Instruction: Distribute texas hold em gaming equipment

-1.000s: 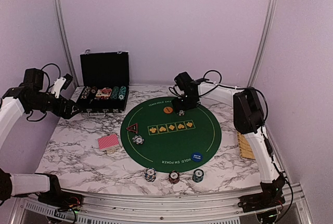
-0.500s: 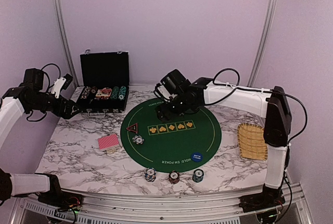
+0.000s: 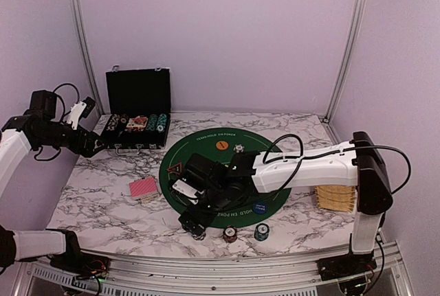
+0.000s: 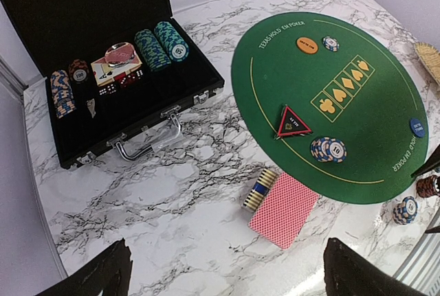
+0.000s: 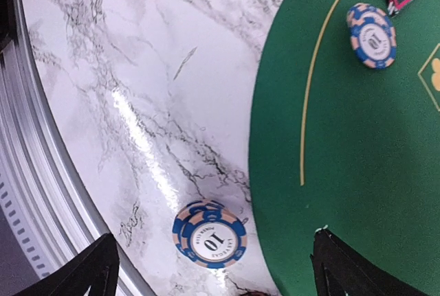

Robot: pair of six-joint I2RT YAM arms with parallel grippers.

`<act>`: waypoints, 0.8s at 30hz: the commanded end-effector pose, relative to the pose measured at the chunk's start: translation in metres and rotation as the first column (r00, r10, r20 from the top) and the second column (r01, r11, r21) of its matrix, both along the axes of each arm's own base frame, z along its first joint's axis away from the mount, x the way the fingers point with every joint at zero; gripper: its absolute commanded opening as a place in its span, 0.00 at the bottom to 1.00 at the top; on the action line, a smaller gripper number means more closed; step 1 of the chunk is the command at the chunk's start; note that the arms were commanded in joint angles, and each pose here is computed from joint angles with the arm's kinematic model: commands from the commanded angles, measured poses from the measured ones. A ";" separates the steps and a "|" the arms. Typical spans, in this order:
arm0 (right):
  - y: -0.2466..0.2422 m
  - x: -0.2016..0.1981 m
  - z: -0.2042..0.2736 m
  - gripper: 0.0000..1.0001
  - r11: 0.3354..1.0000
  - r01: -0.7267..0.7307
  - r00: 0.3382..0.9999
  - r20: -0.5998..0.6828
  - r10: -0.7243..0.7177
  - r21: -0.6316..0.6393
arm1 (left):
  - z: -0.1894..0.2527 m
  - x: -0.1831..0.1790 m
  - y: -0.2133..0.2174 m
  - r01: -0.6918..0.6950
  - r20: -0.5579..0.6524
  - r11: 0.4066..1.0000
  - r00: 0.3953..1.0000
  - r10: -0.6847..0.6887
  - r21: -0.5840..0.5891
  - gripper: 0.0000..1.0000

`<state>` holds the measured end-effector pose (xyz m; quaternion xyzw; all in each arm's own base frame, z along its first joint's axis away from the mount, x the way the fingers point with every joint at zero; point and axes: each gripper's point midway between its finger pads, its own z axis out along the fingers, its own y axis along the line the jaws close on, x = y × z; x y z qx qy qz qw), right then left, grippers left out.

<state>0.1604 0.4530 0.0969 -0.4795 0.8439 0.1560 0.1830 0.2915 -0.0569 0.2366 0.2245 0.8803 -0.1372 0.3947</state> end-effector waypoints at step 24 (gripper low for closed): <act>0.005 -0.016 -0.052 0.79 0.995 -0.046 0.996 -0.076 0.040 -0.088 | 0.012 -0.004 0.000 0.014 0.024 1.000 1.000 -0.014 0.010 0.99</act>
